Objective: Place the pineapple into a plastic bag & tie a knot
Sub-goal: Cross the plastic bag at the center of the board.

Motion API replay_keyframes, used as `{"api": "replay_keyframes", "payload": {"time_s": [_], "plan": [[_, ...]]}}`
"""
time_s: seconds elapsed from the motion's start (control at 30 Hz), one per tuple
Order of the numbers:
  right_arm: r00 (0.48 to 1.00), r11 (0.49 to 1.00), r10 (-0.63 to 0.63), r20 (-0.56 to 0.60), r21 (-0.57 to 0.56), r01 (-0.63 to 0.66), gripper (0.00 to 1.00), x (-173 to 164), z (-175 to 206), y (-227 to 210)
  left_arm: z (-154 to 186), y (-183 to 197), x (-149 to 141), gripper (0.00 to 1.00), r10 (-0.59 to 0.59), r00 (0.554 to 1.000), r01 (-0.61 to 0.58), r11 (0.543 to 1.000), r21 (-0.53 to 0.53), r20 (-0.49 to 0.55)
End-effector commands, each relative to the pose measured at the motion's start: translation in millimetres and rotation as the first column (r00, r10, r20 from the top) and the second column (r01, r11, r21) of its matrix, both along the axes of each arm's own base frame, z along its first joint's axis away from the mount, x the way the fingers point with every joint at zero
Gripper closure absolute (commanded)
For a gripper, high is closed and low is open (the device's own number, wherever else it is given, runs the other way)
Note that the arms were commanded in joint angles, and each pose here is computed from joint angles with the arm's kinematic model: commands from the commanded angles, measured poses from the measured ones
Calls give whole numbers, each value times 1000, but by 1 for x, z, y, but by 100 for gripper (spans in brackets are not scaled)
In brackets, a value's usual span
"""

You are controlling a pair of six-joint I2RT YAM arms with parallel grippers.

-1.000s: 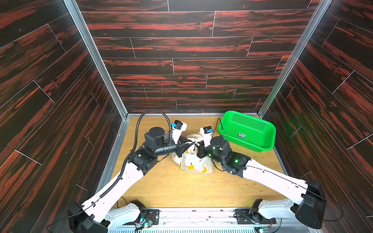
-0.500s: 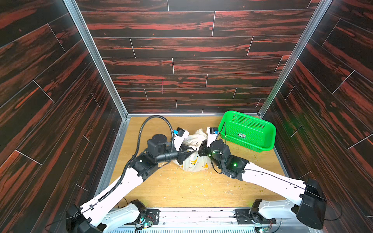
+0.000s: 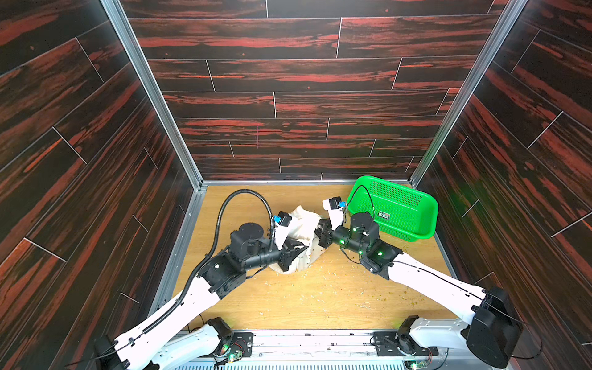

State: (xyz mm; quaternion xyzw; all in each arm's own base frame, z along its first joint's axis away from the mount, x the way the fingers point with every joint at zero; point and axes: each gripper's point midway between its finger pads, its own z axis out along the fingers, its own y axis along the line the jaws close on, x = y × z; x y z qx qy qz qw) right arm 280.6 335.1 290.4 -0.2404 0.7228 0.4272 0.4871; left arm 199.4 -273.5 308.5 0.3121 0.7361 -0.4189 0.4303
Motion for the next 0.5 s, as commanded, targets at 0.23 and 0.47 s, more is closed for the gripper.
{"api": "replay_keyframes", "payload": {"time_s": [0.23,0.47], "plan": [[990,992,-24,141,122,7,100,17,47,2,-49,16,-24,100,-70,997,77,970,230,-41],[993,988,-79,89,139,67,100,33,32,5,-36,26,-12,85,-32,999,19,957,291,42]]}}
